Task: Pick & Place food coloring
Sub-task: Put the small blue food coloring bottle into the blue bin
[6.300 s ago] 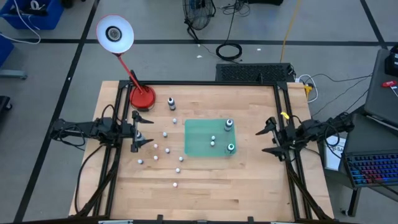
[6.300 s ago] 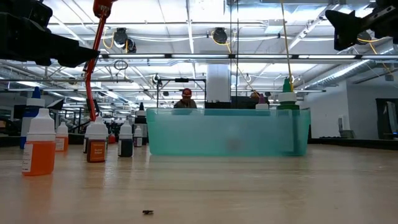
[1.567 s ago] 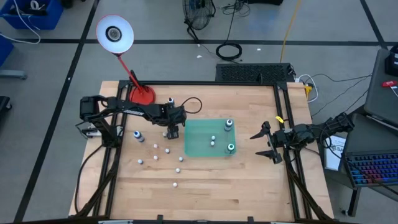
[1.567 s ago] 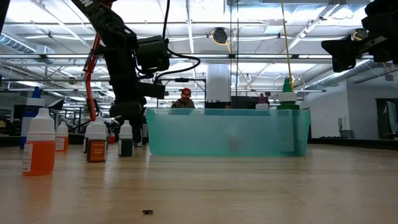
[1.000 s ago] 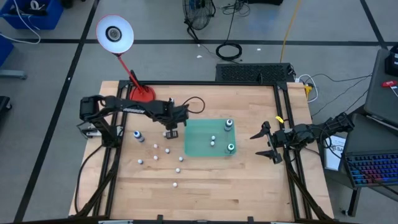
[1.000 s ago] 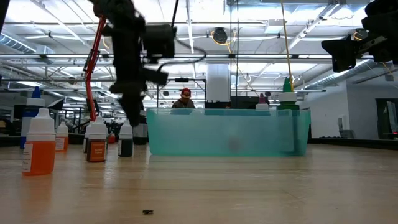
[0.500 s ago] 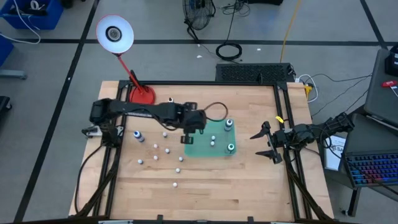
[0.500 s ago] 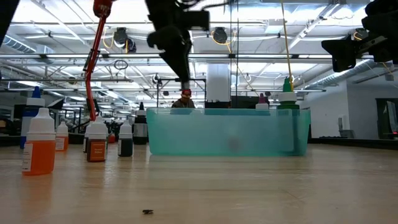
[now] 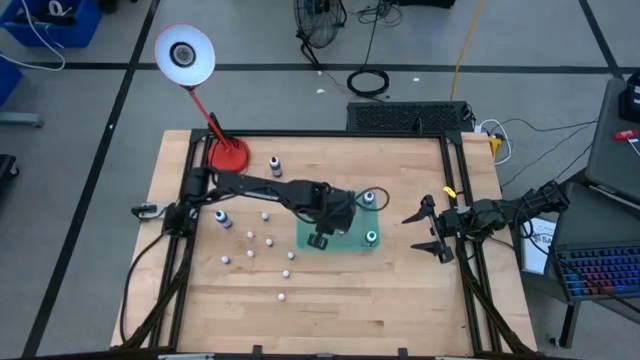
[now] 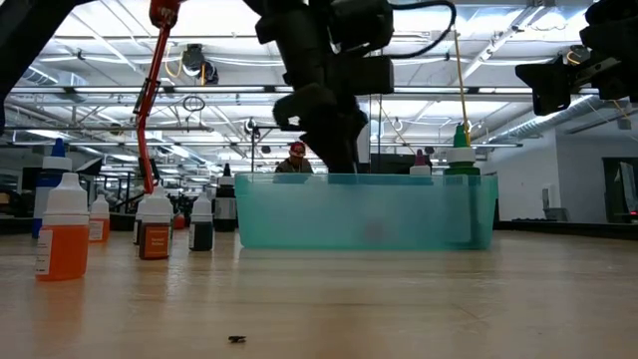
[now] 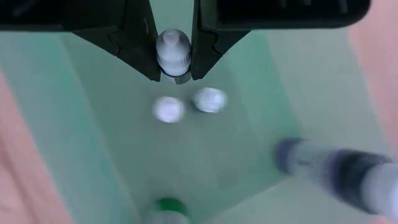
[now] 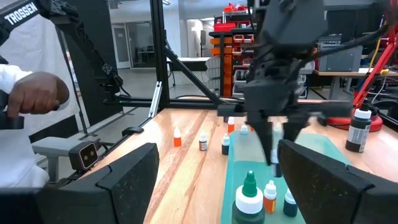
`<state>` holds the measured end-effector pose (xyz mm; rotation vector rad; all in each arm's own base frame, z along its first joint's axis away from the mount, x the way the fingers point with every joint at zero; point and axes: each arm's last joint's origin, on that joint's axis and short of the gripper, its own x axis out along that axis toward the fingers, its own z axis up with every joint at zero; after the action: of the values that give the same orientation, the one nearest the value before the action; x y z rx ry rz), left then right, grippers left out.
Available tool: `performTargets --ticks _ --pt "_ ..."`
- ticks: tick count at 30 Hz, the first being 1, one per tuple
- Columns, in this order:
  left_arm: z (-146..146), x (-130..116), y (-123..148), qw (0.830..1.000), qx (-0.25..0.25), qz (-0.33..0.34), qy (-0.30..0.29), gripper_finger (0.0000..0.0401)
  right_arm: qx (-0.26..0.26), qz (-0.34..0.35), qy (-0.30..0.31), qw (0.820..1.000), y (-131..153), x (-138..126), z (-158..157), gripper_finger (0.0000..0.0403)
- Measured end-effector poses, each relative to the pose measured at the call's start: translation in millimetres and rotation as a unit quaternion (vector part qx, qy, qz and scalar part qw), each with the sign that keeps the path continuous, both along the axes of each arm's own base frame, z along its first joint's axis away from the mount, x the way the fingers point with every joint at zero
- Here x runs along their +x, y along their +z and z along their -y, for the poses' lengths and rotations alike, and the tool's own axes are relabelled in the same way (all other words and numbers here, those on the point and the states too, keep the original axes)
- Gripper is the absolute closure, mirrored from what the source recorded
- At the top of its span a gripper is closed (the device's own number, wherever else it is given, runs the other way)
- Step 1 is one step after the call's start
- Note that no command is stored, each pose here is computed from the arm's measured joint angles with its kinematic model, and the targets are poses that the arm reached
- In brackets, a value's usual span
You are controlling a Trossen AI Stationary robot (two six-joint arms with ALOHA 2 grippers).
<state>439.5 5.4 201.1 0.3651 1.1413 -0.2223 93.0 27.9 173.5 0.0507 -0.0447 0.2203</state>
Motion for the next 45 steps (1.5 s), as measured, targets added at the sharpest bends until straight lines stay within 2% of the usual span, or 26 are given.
performTargets --ticks 8,22,27,34,40,45 --pt "-16.1 -3.7 -14.6 0.999 0.008 -0.003 0.039 0.0331 0.000 0.000 0.000 1.000 0.0 0.0 0.0 0.0088" --pt "-20.0 -9.7 -39.2 0.999 -0.016 0.005 0.045 0.0331 0.000 0.000 0.000 1.000 0.0 0.0 0.0 0.0089" --pt "-19.0 -10.0 -40.4 0.998 -0.027 0.006 0.049 0.0328 0.000 0.000 0.000 1.000 0.0 0.0 0.0 0.0088" --pt "-17.9 -10.4 -41.1 0.998 -0.030 0.004 0.054 0.0255 0.000 0.000 0.000 1.000 0.0 0.0 0.0 0.0088" --pt "-16.9 -9.6 -39.0 0.998 -0.021 0.004 0.057 0.0218 0.000 0.000 0.000 1.000 0.0 0.0 0.0 0.0089" --pt "-18.7 -11.9 -8.8 0.995 0.005 0.032 0.094 0.0201 0.000 0.000 0.000 1.000 -0.1 0.0 0.0 0.0088"
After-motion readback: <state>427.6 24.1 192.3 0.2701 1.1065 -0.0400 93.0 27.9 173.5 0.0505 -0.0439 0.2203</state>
